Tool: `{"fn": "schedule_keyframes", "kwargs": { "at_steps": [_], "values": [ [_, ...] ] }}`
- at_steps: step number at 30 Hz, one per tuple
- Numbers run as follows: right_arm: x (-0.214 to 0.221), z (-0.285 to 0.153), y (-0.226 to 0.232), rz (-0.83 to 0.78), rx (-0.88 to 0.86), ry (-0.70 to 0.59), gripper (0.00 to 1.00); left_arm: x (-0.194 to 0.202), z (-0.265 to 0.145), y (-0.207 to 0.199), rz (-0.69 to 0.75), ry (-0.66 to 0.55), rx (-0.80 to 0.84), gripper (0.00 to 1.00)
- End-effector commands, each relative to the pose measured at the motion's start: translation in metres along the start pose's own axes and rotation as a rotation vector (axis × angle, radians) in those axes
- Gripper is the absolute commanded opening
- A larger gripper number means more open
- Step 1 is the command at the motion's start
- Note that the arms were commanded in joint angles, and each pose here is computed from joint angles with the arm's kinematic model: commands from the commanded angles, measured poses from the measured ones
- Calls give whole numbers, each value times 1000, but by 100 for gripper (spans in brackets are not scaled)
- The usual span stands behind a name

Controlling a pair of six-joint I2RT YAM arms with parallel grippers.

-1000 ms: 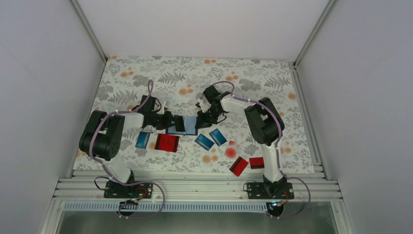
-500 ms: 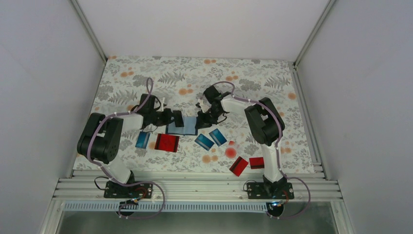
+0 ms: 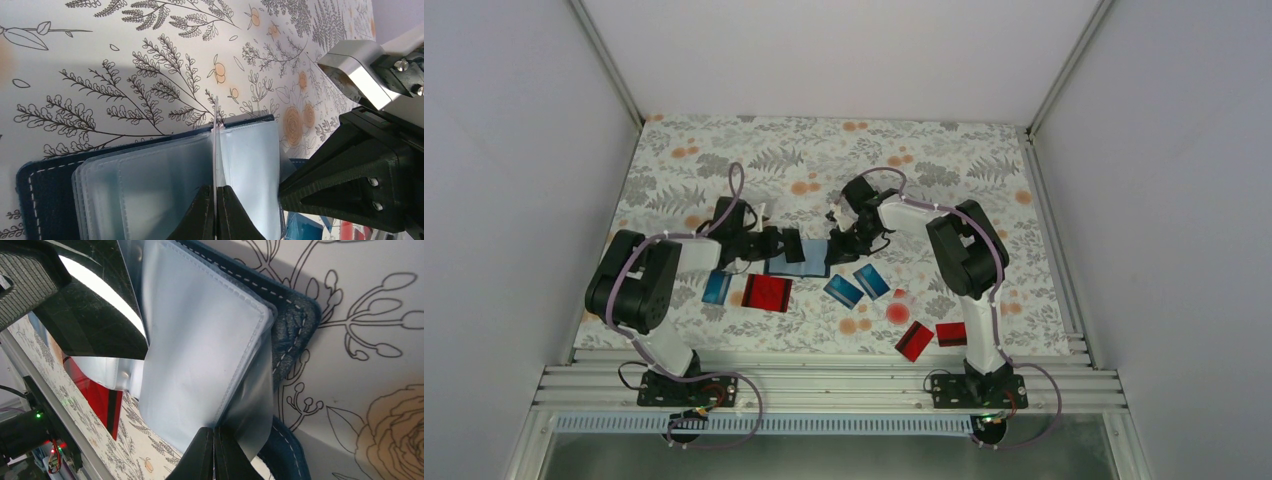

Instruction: Put the credit cards into the card holder

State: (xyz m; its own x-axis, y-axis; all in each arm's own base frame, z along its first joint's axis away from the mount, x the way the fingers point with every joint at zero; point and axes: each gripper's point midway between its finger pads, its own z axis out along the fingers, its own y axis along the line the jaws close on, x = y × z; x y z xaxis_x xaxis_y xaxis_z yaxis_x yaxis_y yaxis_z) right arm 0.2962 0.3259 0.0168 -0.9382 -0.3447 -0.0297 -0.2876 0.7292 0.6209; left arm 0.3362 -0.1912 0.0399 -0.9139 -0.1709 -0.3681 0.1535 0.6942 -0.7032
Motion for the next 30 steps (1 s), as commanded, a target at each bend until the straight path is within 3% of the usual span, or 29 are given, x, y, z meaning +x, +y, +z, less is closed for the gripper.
{"fn": "schedule_keyframes", "kwargs": {
  "at_steps": [1,15,30],
  "values": [
    [38,24,-46,88,141,118,4,15,5,0,25,33,14,2],
    [43,24,-48,99,148,121,4,27,-6,-14,-108,68,217,2],
    [42,24,-49,107,151,122,4,26,-6,-13,-117,85,253,2]
  ]
}}
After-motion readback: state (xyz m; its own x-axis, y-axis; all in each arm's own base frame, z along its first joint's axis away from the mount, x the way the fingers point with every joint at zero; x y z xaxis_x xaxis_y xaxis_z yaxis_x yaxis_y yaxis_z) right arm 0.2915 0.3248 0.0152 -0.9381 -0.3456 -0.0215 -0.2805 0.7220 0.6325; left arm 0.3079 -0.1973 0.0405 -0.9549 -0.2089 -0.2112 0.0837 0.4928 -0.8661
